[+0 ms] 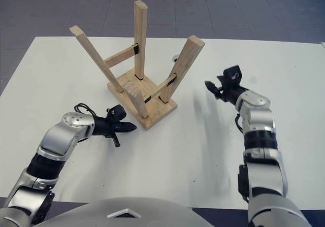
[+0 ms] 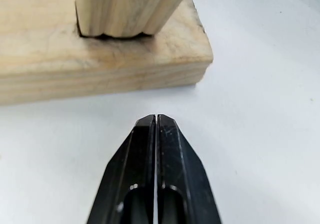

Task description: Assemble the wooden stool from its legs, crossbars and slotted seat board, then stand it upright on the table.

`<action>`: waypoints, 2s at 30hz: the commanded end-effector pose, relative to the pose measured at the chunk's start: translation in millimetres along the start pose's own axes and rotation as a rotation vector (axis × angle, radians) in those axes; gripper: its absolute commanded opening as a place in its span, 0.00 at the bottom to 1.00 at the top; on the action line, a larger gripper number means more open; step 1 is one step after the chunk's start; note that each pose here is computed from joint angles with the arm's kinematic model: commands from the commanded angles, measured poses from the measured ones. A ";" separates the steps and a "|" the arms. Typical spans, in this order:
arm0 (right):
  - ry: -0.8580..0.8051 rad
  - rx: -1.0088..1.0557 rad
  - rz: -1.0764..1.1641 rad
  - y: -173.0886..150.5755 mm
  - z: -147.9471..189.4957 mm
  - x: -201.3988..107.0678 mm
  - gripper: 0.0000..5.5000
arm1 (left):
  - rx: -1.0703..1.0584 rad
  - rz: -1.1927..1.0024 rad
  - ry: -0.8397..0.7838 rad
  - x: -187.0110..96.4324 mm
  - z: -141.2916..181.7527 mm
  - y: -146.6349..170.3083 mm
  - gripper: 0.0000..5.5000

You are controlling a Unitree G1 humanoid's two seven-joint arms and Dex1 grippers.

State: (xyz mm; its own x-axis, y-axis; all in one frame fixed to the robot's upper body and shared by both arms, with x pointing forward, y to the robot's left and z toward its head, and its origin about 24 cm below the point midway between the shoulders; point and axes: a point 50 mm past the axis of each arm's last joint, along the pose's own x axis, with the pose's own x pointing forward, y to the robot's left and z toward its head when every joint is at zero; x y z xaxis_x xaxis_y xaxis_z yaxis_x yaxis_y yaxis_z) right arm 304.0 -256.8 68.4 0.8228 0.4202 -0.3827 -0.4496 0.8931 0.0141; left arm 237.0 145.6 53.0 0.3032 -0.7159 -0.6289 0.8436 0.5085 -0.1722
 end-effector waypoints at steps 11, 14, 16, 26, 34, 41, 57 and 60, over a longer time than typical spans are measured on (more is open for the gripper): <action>-0.002 0.046 0.810 170.8 34.4 -51.7 0.50 | -0.037 0.761 -0.148 -63.5 9.5 94.3 0.02; -0.027 -0.005 0.739 170.0 37.7 -39.9 0.50 | 0.013 0.773 -0.145 -52.7 14.8 102.0 0.02; -0.023 -0.053 0.657 165.0 36.7 -31.8 0.50 | 0.020 0.758 -0.155 -46.9 17.5 102.6 0.02; -0.058 -0.088 0.557 174.9 26.7 4.4 0.50 | 0.013 0.730 -0.163 -35.8 13.4 96.7 0.02; -0.086 -0.070 0.450 184.7 22.9 26.1 0.36 | 0.011 0.724 -0.167 -33.0 12.1 91.9 0.02; -0.057 -0.164 0.487 156.3 8.2 13.1 0.22 | 0.001 0.740 -0.151 -42.4 4.1 95.8 0.02; -0.016 -0.292 0.699 38.6 16.7 4.4 0.21 | 0.135 0.305 -0.248 -62.7 2.6 71.9 0.02; -0.042 -0.331 0.759 47.1 19.8 5.3 0.21 | 0.149 0.221 -0.334 -47.4 21.5 74.3 0.02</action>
State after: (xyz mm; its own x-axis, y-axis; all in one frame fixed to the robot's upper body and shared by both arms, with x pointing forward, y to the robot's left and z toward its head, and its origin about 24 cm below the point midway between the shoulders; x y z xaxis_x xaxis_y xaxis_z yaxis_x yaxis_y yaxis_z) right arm 296.1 -214.4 84.0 0.3039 0.8896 -0.3410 -0.9478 0.3186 -0.0135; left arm 284.9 220.4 82.6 0.6265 -0.6648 -0.4068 0.7547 0.6478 0.1036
